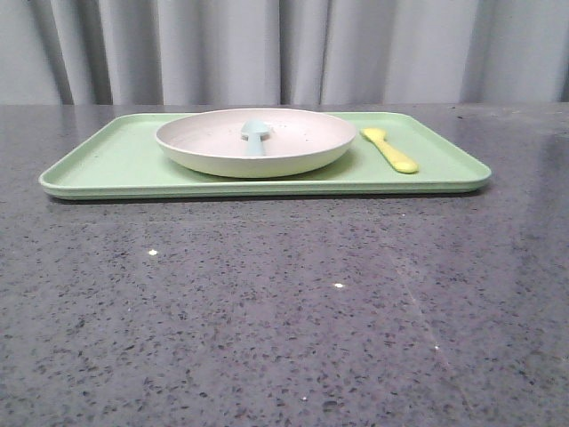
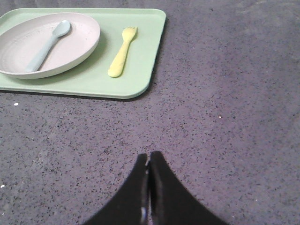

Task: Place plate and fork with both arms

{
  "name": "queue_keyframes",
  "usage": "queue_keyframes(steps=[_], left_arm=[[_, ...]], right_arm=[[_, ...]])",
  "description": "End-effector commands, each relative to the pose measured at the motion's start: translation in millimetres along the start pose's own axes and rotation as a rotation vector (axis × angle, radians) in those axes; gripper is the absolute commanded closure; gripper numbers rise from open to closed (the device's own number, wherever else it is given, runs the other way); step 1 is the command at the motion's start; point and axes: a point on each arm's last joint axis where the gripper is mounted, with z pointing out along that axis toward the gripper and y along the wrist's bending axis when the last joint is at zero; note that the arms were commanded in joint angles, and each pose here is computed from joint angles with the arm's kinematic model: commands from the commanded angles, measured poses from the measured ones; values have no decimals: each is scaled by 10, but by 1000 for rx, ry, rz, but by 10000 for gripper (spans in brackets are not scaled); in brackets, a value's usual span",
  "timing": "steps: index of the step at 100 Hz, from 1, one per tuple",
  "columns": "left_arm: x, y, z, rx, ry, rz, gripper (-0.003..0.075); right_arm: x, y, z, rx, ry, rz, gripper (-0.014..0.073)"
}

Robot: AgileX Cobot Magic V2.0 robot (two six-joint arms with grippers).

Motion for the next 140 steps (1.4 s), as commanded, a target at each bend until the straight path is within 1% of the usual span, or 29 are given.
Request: queue_keyframes(steps=[1,71,96,113,128,135,140], left_arm=[[-40,1,-22,2,-90,-11,741],[-40,1,-22,2,-90,-11,741],[-40,1,-22,2,-90,-11,741],[-40,1,-22,2,-90,-11,741],[-40,1,-22,2,-90,-11,741],[-40,1,-22,2,-90,-11,741],[-40,1,-22,2,-90,-11,741]], right_arm=[[-138,24,-34,-14,-88,-27,697],[-138,24,-34,-14,-88,-27,697],[-69,8,25,-4,-84,-28,697],[-9,-37,109,38,-153,-5,697],[42,-81,188,64,-256,38,697],[83,-94,221,65,-295,38,697],[111,-99,220,65,-325,17,697]])
